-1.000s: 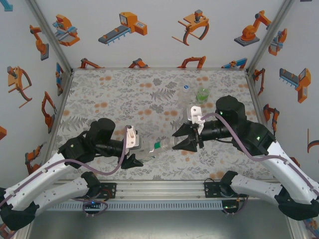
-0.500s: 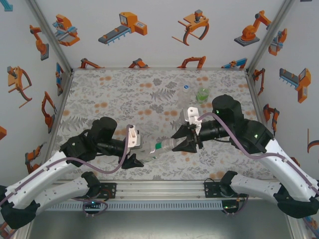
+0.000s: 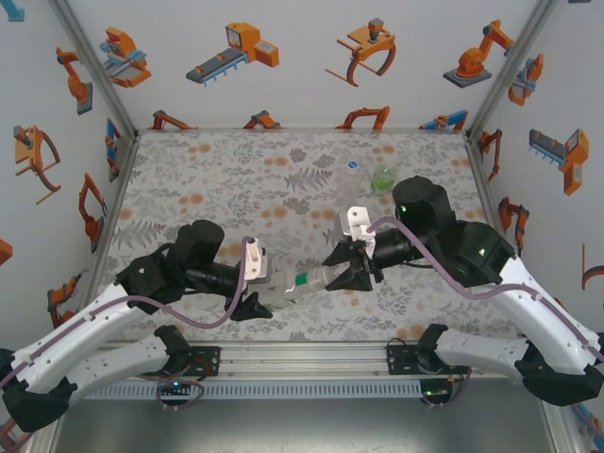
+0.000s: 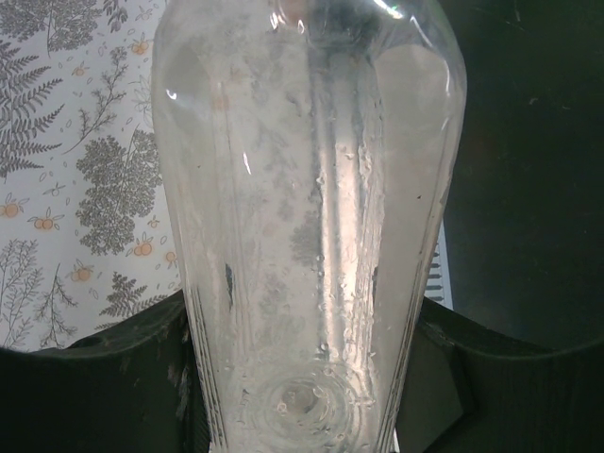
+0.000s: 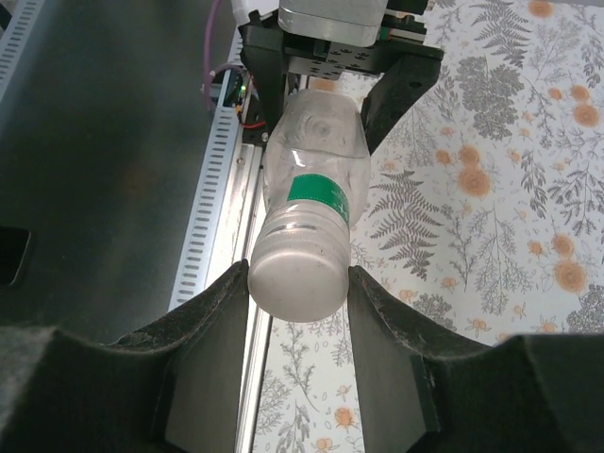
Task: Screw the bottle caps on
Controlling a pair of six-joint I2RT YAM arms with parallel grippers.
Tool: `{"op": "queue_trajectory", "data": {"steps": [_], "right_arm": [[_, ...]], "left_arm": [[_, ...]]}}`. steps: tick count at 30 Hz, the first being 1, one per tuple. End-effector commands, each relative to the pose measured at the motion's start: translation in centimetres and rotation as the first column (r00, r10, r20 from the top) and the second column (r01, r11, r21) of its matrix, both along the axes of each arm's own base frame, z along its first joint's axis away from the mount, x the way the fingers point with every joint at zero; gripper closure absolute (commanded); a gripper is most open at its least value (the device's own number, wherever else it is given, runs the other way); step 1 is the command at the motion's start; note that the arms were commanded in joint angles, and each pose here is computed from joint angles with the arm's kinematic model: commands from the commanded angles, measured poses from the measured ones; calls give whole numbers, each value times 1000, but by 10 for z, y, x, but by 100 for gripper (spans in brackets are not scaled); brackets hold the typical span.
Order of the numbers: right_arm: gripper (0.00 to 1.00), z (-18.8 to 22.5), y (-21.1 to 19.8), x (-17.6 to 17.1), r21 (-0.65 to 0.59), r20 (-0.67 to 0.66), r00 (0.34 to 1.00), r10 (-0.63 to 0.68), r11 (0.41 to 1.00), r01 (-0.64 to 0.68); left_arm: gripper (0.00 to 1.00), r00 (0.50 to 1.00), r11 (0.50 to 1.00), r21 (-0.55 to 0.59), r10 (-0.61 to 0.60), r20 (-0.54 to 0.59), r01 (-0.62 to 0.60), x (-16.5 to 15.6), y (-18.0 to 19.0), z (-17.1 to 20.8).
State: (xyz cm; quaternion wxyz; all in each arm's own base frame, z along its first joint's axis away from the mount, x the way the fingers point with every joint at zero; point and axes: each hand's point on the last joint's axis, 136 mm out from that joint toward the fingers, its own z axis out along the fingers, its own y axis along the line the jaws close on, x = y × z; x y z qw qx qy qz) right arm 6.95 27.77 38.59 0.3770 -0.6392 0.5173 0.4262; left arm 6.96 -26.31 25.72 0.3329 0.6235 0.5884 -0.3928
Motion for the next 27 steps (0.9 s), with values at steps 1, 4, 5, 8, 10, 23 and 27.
{"op": "queue_trajectory", "data": {"steps": [1, 4, 5, 8, 10, 23, 27], "right_arm": [[100, 6, -1, -10, -1, 29, 998, 56, 998, -56], [100, 3, 1, -12, -17, 32, 997, 69, 998, -68], [100, 4, 1, -12, -19, 35, 997, 70, 997, -70], [100, 2, 2, -14, -23, 44, 996, 78, 997, -77], [100, 2, 3, -15, -19, 49, 996, 79, 997, -78], [100, -6, 9, 1, -12, -158, 982, -104, 995, 103], [100, -10, 7, 10, -69, -281, 935, -218, 976, 207]], "left_arm": [[100, 999, 998, -43, -37, 20, 38, -3, -3, 17], [100, 999, 998, -38, -45, 13, 46, -4, -3, 17], [100, 999, 998, -40, -49, 12, 49, -5, -4, 18], [100, 998, 998, -41, -55, 11, 56, -5, -4, 18], [100, 998, 997, -46, -54, 14, 54, -5, -4, 18], [100, 999, 996, -90, -27, 24, 29, -1, -8, 22], [100, 999, 996, -89, -20, 33, 23, 0, -7, 21]]}}
